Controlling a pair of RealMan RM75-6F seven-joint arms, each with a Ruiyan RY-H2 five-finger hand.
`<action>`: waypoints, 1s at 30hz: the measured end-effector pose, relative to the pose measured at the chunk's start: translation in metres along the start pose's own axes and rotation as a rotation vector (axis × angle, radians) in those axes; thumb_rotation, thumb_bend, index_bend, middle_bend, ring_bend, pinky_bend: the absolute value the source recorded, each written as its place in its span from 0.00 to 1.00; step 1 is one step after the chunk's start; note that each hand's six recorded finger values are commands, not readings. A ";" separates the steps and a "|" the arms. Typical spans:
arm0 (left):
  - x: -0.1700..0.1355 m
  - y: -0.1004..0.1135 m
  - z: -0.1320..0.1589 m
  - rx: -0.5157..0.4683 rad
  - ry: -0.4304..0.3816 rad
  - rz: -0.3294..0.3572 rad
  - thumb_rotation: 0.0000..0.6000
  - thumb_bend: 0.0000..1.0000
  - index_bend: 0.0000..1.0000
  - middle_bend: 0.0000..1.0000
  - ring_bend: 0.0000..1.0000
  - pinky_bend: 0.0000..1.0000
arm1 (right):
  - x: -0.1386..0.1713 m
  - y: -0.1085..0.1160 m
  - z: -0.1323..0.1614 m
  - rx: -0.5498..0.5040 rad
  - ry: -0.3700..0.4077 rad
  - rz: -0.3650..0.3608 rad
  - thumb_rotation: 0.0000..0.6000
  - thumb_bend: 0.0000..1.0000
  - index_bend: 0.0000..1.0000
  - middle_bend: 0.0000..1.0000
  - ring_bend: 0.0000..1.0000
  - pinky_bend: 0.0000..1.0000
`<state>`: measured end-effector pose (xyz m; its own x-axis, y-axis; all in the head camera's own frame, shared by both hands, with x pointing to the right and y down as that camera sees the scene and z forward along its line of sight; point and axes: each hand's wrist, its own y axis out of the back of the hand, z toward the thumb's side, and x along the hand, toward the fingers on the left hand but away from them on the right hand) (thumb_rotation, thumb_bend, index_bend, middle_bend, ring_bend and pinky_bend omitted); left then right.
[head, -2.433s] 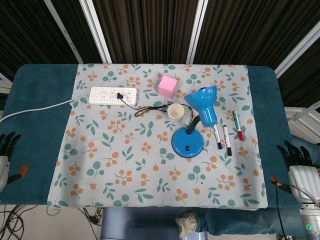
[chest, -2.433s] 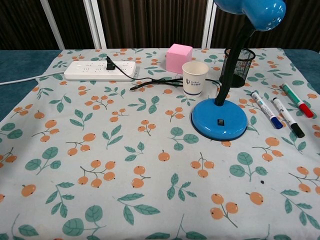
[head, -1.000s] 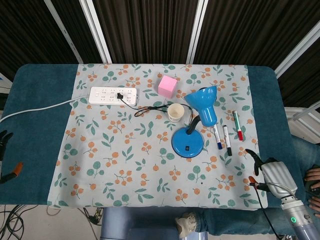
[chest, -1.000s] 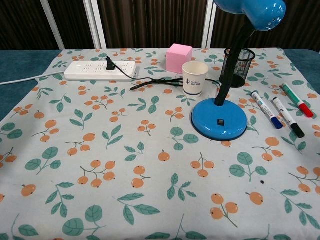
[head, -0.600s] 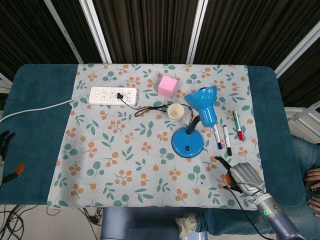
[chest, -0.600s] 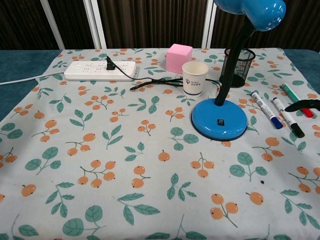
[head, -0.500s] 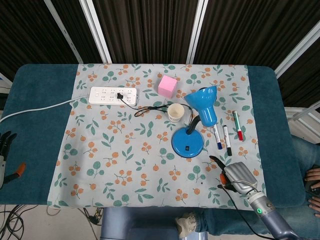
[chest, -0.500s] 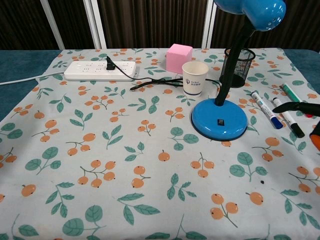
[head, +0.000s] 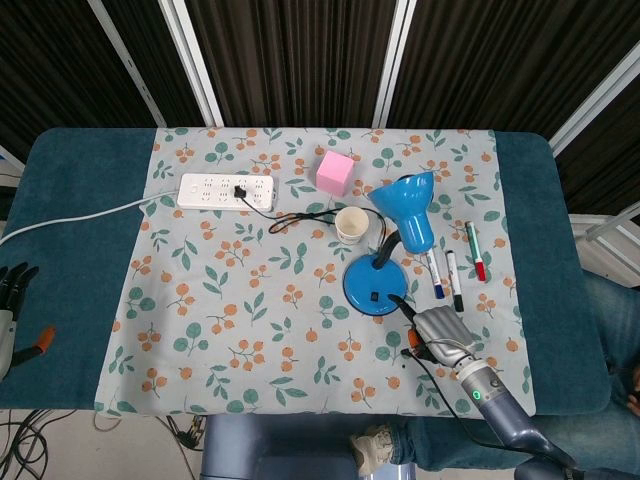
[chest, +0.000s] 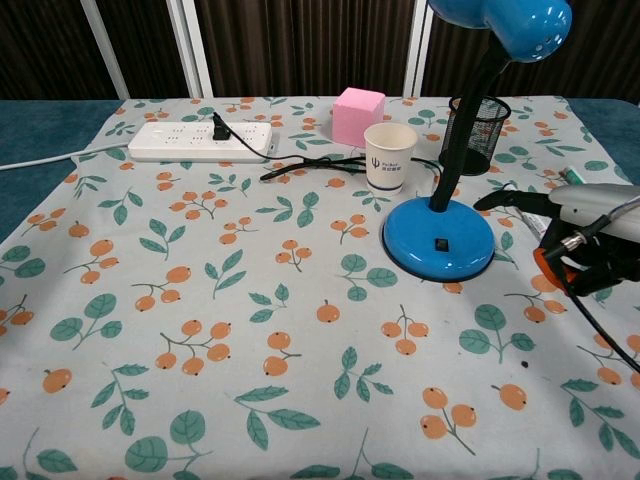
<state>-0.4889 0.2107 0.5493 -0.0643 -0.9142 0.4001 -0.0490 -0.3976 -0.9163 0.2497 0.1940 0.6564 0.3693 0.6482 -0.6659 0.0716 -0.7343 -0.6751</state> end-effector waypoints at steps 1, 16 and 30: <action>0.000 0.000 0.000 0.000 0.001 0.000 1.00 0.28 0.09 0.06 0.00 0.14 | -0.003 -0.001 0.001 0.001 -0.003 0.008 1.00 0.75 0.04 0.83 0.88 0.81; 0.001 0.001 -0.003 -0.004 0.013 0.000 1.00 0.28 0.09 0.06 0.00 0.14 | -0.036 -0.018 0.019 0.009 -0.017 0.076 1.00 0.75 0.03 0.83 0.88 0.88; 0.001 0.000 -0.003 -0.002 0.015 -0.003 1.00 0.28 0.09 0.06 0.00 0.14 | -0.041 -0.031 0.013 0.010 -0.053 0.119 1.00 0.75 0.03 0.83 0.88 0.93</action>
<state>-0.4924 0.2095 0.5496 -0.0787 -0.9116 0.4035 -0.0514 -0.4005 -0.9149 0.2197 0.1929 0.7008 0.3256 0.5665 -0.7570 0.0211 -0.8048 -0.5932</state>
